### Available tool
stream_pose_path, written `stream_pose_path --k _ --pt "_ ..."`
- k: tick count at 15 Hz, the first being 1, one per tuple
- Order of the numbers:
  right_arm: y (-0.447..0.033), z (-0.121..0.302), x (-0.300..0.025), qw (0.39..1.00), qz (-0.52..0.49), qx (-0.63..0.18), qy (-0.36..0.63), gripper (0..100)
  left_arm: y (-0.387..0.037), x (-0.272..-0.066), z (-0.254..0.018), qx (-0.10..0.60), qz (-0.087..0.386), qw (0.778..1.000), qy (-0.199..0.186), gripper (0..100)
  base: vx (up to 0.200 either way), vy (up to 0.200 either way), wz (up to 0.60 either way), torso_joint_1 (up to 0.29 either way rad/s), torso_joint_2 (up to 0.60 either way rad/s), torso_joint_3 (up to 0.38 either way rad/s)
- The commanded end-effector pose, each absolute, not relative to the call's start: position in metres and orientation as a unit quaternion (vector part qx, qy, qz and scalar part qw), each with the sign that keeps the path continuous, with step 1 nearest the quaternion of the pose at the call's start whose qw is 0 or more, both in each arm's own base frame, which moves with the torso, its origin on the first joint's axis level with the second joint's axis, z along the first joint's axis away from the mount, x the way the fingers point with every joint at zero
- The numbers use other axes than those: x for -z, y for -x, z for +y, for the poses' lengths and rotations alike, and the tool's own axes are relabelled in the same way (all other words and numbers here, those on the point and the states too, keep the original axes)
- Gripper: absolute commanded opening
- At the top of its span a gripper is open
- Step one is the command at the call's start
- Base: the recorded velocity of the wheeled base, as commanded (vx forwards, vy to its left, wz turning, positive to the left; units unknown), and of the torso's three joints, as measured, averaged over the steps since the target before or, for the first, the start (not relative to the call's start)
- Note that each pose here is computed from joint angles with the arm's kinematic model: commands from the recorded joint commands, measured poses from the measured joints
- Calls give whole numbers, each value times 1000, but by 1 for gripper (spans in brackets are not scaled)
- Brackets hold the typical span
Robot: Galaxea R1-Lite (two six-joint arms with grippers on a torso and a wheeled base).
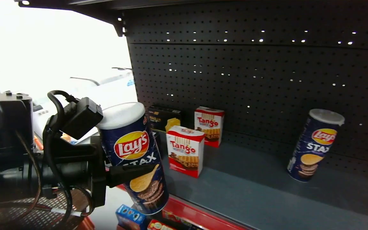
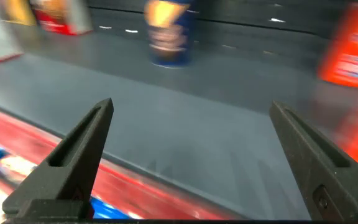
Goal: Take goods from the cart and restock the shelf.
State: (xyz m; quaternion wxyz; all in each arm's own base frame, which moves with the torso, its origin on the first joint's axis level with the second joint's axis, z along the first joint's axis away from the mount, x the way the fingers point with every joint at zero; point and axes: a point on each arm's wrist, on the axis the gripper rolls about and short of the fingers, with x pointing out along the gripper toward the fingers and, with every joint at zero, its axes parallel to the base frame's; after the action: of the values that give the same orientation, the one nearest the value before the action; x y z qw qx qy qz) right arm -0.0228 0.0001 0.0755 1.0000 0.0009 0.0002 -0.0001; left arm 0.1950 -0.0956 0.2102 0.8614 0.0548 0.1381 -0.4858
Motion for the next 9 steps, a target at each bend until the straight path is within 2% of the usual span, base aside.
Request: stream_pose_path --k 1,8,9 --pt "23 0 -75 1000 0 0 -1 100 -194 -212 -97 490 134 860 -56 0 0 0 -600 -2 7 12" --pt "23 0 -75 1000 0 0 -1 100 -195 -211 -98 489 137 860 -55 0 0 0 -600 2 2 3" --pt "23 0 -75 1000 0 0 -1 100 -196 -210 -98 489 138 859 -55 0 0 0 0 0 0 0"
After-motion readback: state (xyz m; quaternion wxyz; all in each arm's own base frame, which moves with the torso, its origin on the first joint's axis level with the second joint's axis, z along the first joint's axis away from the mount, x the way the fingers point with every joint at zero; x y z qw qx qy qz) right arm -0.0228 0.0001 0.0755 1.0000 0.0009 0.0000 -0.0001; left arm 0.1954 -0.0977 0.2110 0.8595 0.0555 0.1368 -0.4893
